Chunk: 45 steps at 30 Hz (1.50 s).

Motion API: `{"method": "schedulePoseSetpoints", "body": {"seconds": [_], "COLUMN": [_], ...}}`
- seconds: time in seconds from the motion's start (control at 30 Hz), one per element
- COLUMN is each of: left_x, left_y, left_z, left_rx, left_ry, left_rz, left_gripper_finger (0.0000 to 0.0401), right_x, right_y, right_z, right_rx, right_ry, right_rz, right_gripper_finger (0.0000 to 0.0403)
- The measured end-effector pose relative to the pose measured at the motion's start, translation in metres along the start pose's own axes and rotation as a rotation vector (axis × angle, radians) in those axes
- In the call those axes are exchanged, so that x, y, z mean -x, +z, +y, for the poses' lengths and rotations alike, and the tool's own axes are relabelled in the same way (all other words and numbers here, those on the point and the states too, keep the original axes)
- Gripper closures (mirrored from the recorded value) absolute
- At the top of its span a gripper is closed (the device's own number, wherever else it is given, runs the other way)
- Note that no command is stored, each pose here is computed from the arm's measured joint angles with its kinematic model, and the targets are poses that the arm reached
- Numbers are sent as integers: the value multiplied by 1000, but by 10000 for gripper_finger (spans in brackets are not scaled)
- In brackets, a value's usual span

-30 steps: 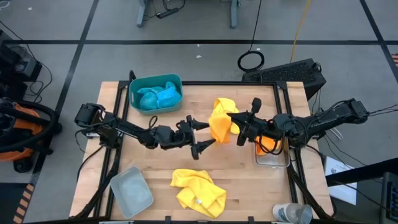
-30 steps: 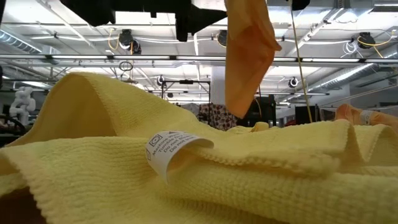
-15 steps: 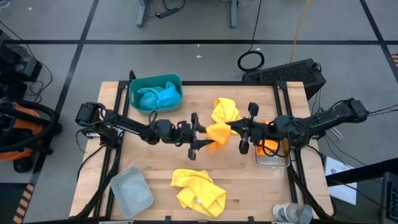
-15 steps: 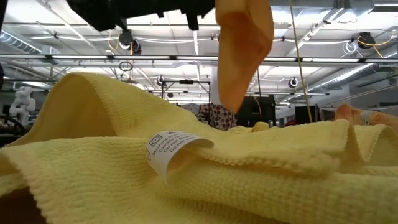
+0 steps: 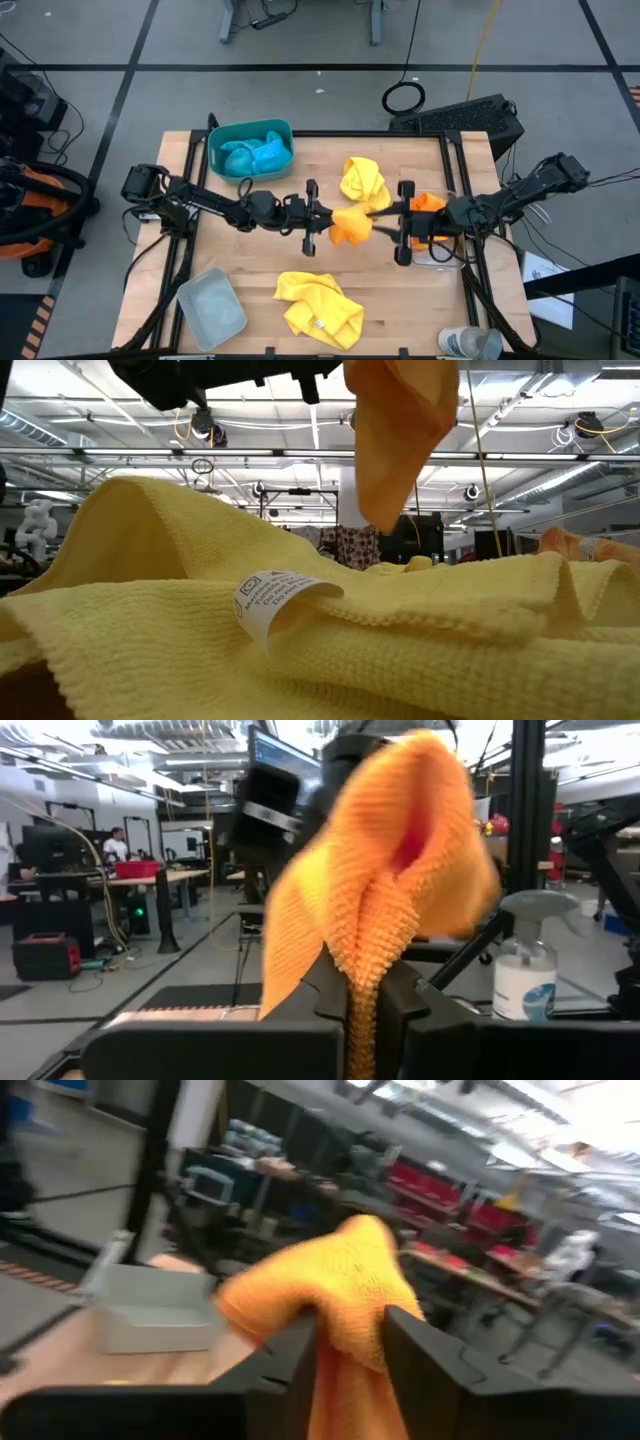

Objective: Sort microfiber towel by color & place in baskets
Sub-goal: Put the orange microfiber cloth into the transparent bin

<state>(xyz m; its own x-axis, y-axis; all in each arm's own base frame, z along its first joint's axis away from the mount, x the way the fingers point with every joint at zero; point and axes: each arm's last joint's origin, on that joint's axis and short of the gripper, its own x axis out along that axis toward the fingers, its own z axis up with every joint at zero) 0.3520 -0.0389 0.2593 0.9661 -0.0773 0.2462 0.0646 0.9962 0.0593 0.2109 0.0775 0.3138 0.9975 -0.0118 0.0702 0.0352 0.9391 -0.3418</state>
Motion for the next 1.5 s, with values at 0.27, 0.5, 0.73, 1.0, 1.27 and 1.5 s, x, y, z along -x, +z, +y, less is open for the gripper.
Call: {"method": "schedulePoseSetpoints", "body": {"seconds": [0.27, 0.5, 0.73, 1.0, 1.27, 1.5], "left_x": [0, 0, 1, 1, 1, 1], "left_y": [2, 2, 3, 3, 3, 3], "left_z": [8, 2, -7, -8, -6, -6], "left_rx": [-84, -175, -290, -309, -322, -330], "left_ry": [29, 9, -110, -157, -154, -154], "left_rz": [-10, -8, -34, -46, -49, -49], "left_gripper_finger": [391, 391, 391, 391, 389, 388], "right_x": [8, 13, 28, 30, -8, -20], "right_y": [-15, -23, -10, -8, -27, -33], "right_z": [21, 22, 2, -1, 12, 14], "right_rx": [-185, -306, -343, -354, -296, -258], "right_ry": [113, 106, -95, -85, -31, -37], "right_rz": [184, 290, 235, 212, 222, 206], "right_gripper_finger": [219, 169, 131, 68, 47, 106]}}
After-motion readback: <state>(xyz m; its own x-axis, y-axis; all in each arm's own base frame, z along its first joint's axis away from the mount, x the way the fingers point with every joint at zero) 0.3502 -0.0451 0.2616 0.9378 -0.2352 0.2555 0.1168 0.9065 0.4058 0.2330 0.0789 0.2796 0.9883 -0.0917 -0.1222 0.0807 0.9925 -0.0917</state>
